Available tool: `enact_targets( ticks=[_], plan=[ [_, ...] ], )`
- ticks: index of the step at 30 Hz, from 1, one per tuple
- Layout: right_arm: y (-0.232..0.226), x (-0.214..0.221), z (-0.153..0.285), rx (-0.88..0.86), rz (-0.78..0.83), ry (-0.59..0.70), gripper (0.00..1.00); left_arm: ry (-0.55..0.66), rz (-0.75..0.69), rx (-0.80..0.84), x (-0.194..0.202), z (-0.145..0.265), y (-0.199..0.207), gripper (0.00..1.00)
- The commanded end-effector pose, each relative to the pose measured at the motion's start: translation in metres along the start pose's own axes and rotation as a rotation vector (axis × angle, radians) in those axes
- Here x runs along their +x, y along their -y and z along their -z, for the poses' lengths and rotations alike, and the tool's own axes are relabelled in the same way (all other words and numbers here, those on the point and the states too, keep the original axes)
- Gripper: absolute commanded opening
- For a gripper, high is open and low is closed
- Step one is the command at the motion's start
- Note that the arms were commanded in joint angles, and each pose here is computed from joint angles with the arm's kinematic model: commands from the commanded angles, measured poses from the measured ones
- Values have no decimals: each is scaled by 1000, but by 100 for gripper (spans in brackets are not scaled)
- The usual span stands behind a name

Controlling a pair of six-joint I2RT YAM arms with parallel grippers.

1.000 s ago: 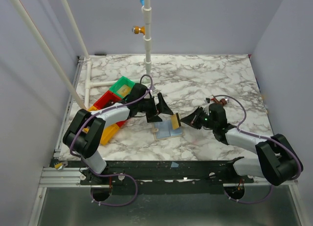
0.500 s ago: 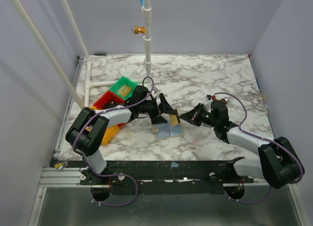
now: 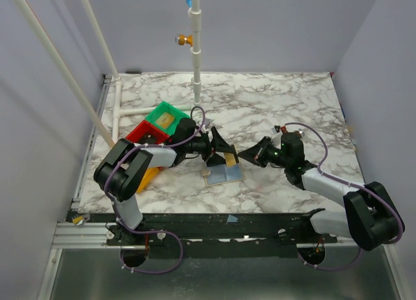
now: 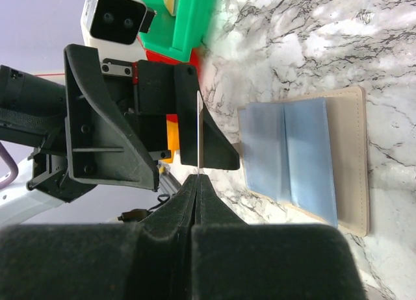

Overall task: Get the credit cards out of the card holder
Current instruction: Place the credit card in the storage box.

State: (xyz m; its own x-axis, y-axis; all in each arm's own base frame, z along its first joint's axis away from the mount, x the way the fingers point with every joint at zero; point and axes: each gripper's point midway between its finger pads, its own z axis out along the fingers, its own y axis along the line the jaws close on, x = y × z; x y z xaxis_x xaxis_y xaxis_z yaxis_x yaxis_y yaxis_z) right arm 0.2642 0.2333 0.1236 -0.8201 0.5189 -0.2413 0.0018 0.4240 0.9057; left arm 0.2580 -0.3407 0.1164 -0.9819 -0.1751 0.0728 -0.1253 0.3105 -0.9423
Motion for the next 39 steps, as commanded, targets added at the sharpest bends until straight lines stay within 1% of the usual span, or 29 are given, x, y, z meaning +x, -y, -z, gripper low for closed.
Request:
enact_targets(
  ticks=[1,2,4,8,9,13,17,18,20,21,22,23,25,27,30,32,36,39],
  plan=[
    [-18,-6,3,-56,13,4,1,-33,-10,84,6,0,15,64],
    [-18,-6,3,-56,13,2,1,-32,-10,89,6,0,16,56],
    [-18,-6,3,-55,13,3,1,-33,-11,95,6,0,18,35],
    [-17,-6,3,-53,11,4,1,-36,-9,99,6,1,18,6],
    [-17,-6,3,-52,11,4,1,-37,-8,99,7,0,18,0],
    [-17,-6,3,-53,19,4,1,-37,-15,104,7,1,21,0],
    [-18,-7,4,-48,31,9,15,-38,-24,104,8,2,22,0],
    [-17,-7,4,-47,36,10,20,-36,-25,102,7,2,22,0],
    [-18,-8,5,-43,43,15,42,-35,-31,99,7,2,22,0],
    [-18,-9,6,-40,47,19,55,-33,-34,96,7,2,22,0],
    [-18,-9,6,-34,51,21,66,-33,-37,94,7,2,23,0],
    [-18,-10,7,-29,55,27,75,-32,-39,93,7,2,23,0],
    [-17,-12,8,-19,63,37,85,-31,-46,92,7,3,24,0],
    [-16,-13,9,-13,65,43,92,-28,-55,89,7,4,25,0],
    [-14,-13,9,-3,65,45,93,-25,-60,86,7,4,26,0],
    [-13,-13,9,2,67,48,99,-24,-73,81,7,6,27,0],
    [-11,-17,12,31,84,68,99,-6,-138,38,5,10,30,0],
    [-10,-20,14,51,99,81,100,22,-212,-47,-3,19,31,0]
  ],
)
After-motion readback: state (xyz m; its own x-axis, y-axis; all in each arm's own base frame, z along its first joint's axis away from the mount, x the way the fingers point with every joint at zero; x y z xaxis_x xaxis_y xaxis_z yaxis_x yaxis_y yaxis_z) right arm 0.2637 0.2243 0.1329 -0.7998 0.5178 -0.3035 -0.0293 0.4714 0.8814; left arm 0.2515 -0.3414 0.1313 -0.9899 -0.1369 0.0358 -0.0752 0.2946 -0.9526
